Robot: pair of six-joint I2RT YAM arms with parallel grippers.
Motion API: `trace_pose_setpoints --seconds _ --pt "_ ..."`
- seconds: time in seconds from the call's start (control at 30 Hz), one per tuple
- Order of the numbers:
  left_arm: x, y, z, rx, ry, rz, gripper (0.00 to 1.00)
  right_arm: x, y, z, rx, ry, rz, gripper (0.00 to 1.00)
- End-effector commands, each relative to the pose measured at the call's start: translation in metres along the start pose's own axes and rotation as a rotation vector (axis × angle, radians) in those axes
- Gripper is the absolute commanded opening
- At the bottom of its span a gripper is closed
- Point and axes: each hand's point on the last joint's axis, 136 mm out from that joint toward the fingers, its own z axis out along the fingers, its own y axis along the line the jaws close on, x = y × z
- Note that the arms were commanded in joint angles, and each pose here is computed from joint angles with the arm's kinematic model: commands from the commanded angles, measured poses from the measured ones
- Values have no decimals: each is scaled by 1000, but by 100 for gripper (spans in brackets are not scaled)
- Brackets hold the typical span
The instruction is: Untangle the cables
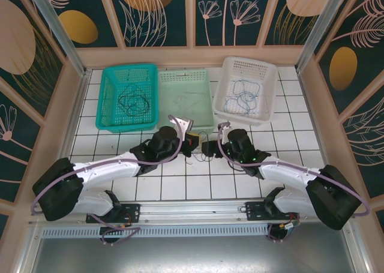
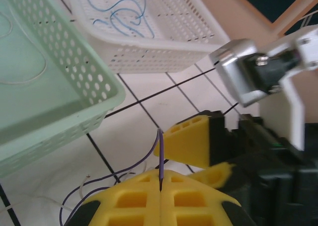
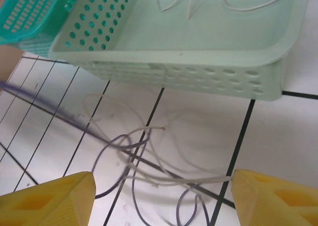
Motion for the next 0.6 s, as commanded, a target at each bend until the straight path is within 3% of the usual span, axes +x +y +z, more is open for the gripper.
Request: trace_pose_setpoints --seconds 0.0,0.23,0.57 --pt "-23 -23 -12 85 -71 -10 4 -24 5 3 7 -84 -7 73" --pt "-25 -32 -17 146 -95 -15 4 -32 17 14 -41 -88 10 74" --pt "-53 -42 -39 152 -186 21 5 -13 -12 22 86 -32 55 65"
